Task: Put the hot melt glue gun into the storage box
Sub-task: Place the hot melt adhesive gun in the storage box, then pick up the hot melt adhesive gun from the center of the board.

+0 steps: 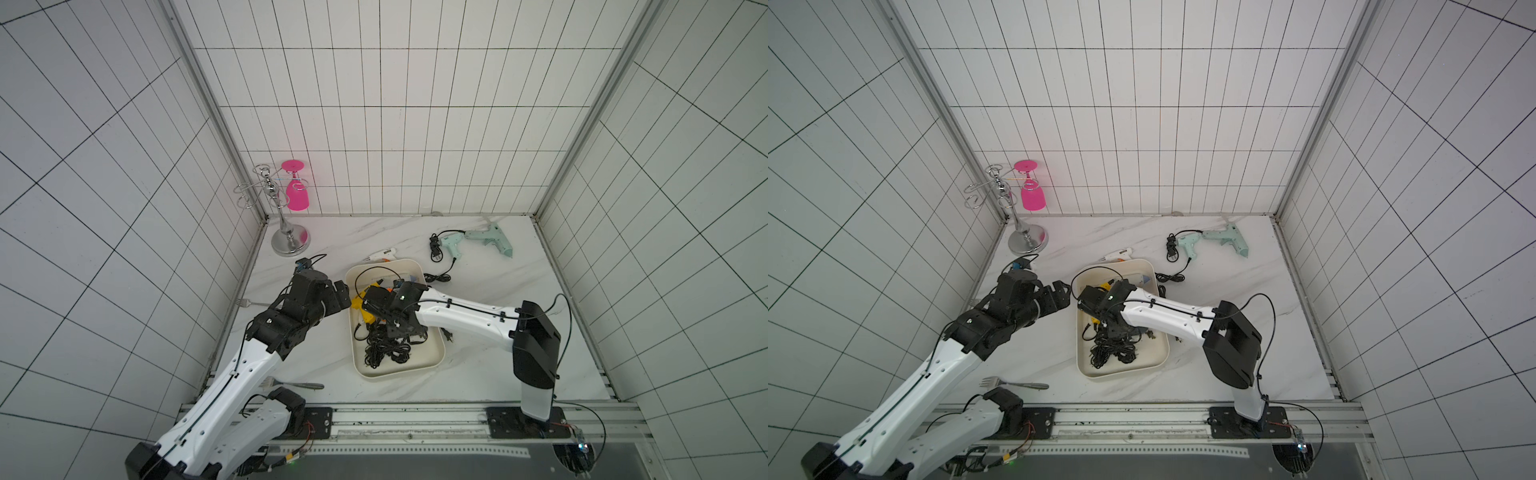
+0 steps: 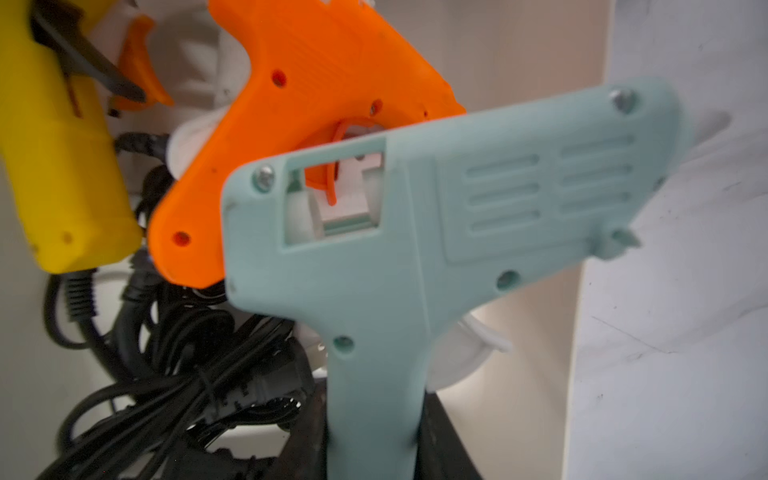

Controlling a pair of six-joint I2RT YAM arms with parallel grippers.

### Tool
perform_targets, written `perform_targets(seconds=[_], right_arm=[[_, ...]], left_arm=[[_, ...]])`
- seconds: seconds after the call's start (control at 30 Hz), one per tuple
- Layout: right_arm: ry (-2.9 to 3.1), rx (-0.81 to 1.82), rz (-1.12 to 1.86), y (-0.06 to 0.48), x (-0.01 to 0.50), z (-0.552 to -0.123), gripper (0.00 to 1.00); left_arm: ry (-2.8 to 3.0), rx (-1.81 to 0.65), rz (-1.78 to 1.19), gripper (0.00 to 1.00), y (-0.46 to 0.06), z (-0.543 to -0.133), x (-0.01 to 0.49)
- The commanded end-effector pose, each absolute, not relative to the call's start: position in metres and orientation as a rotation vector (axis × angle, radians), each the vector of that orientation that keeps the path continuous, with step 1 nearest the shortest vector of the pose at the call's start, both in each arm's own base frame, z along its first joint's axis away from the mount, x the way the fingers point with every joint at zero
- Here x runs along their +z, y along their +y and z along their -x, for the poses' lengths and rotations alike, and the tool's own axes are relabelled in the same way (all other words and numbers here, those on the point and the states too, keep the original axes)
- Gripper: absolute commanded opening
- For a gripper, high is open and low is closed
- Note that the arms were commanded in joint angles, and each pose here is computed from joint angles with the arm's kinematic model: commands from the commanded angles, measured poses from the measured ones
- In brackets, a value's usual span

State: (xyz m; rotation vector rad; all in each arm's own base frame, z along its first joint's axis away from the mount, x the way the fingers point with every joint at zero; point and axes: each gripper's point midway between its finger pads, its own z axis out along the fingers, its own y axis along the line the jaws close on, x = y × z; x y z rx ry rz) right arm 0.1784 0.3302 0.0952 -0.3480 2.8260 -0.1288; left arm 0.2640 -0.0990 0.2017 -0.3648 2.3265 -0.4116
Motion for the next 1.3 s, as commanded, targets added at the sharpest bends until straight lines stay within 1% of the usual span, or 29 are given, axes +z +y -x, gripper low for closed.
perform_targets(seconds=[0.0, 0.13, 0.2, 0.27, 0.37, 0.4, 0.5, 0.6, 0.7, 0.83, 0.93, 1.03, 1.17, 1.27], right_arm=[[2.892, -0.14, 0.245, 0.322, 0.073, -0.168, 0.17], [2.926, -0.137, 0.245, 0.32, 0.049, -0.159, 0.17], [2.918, -0.18, 0.282, 0.319, 0.041, -0.157, 0.21], [2.927, -0.207, 0.301, 0.318, 0.037, -0.155, 0.3], [2.93, -0.215, 0.316, 0.319, 0.035, -0.152, 0.52], [2.923, -0.233, 0.318, 0.317, 0.038, -0.152, 0.58], [2.874, -0.276, 0.342, 0.312, 0.061, -0.158, 0.7], [2.837, -0.276, 0.39, 0.309, 0.088, -0.161, 0.76], [2.792, -0.249, 0.439, 0.306, 0.118, -0.165, 0.78], [2.721, -0.164, 0.599, 0.308, 0.157, -0.173, 0.78], [2.657, -0.125, 0.689, 0.298, 0.184, -0.195, 0.79], [2.597, -0.125, 0.746, 0.271, 0.202, -0.235, 0.82], [2.62, -0.041, 0.571, 0.211, 0.202, -0.322, 0.82], [2.643, 0.027, 0.573, 0.186, 0.185, -0.375, 0.82]], left_arm=[[2.331, -0.432, 0.31, 0.95, -0.105, -0.266, 0.198], [2.37, -0.454, 0.298, 0.95, -0.11, -0.264, 0.185], [2.387, -0.458, 0.29, 0.95, -0.112, -0.263, 0.18], [2.399, -0.462, 0.282, 0.95, -0.113, -0.261, 0.177], [2.408, -0.466, 0.265, 0.95, -0.115, -0.262, 0.176], [2.411, -0.465, 0.259, 0.95, -0.116, -0.262, 0.175], [2.424, -0.465, 0.243, 0.95, -0.118, -0.264, 0.174], [2.431, -0.474, 0.225, 0.96, -0.122, -0.266, 0.177], [2.426, -0.482, 0.204, 0.96, -0.125, -0.269, 0.183], [2.408, -0.496, 0.179, 0.96, -0.128, -0.272, 0.191], [2.398, -0.507, 0.167, 0.96, -0.131, -0.276, 0.192], [2.425, -0.512, 0.152, 0.96, -0.136, -0.279, 0.186], [2.48, -0.485, 0.13, 0.96, -0.141, -0.286, 0.175], [2.525, -0.454, 0.12, 0.96, -0.143, -0.292, 0.17]])
